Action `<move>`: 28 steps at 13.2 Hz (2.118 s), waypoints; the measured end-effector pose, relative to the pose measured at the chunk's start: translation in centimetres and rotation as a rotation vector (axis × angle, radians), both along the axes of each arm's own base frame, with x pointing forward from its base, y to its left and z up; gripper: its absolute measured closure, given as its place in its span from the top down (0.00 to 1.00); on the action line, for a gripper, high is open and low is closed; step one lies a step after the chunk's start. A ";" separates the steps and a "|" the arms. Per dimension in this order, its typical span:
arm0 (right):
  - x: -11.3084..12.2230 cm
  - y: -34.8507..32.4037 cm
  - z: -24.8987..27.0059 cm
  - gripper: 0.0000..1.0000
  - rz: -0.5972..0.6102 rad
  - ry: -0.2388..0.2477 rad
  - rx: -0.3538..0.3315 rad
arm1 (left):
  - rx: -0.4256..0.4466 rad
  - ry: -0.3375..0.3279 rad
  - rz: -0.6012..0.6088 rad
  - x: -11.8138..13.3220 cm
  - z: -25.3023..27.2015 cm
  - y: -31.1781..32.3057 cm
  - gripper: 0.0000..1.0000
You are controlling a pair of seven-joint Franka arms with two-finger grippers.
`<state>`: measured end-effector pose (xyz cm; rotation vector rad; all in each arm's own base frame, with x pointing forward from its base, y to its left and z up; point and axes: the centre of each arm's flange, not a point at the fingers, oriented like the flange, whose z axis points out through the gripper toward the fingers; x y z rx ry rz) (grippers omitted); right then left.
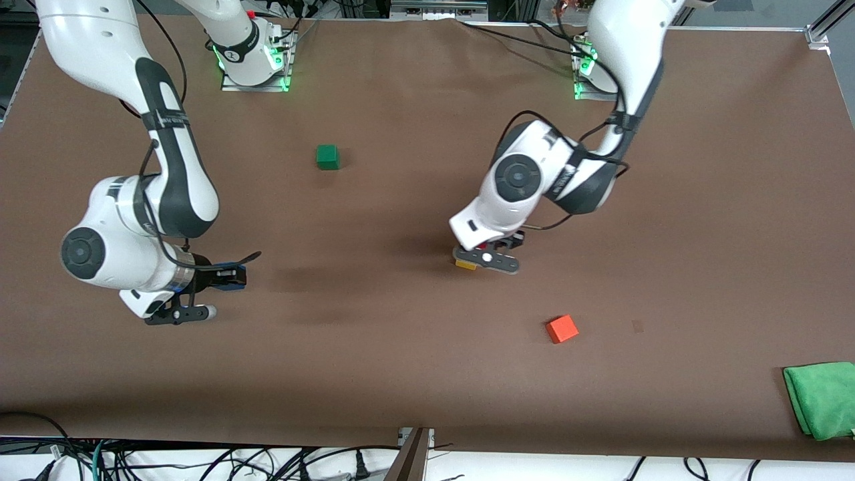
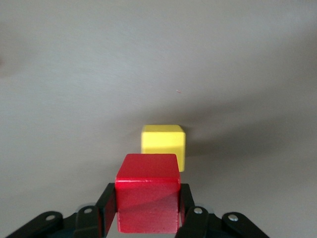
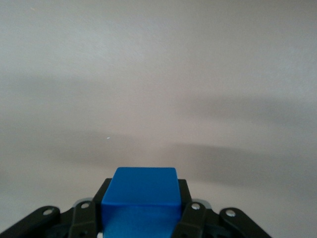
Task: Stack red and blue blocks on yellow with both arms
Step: 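Lower the red cube onto the yellow cube and open the left gripper, then withdraw the left gripper while the right gripper carries the blue cube over the stack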
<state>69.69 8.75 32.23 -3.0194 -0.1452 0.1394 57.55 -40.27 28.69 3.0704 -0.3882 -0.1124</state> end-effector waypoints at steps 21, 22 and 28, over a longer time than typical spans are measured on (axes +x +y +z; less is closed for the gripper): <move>-0.9 11.7 5.4 0.55 -0.227 0.032 -0.023 | 0.041 -0.072 -0.004 4.3 4.0 -0.1 1.00; -1.3 13.0 5.4 0.55 -0.259 0.038 -0.028 | 0.047 -0.072 0.024 5.6 6.0 1.6 1.00; -6.3 26.9 3.9 0.55 -0.521 0.043 -0.052 | 0.035 -0.145 0.247 10.8 19.9 17.5 1.00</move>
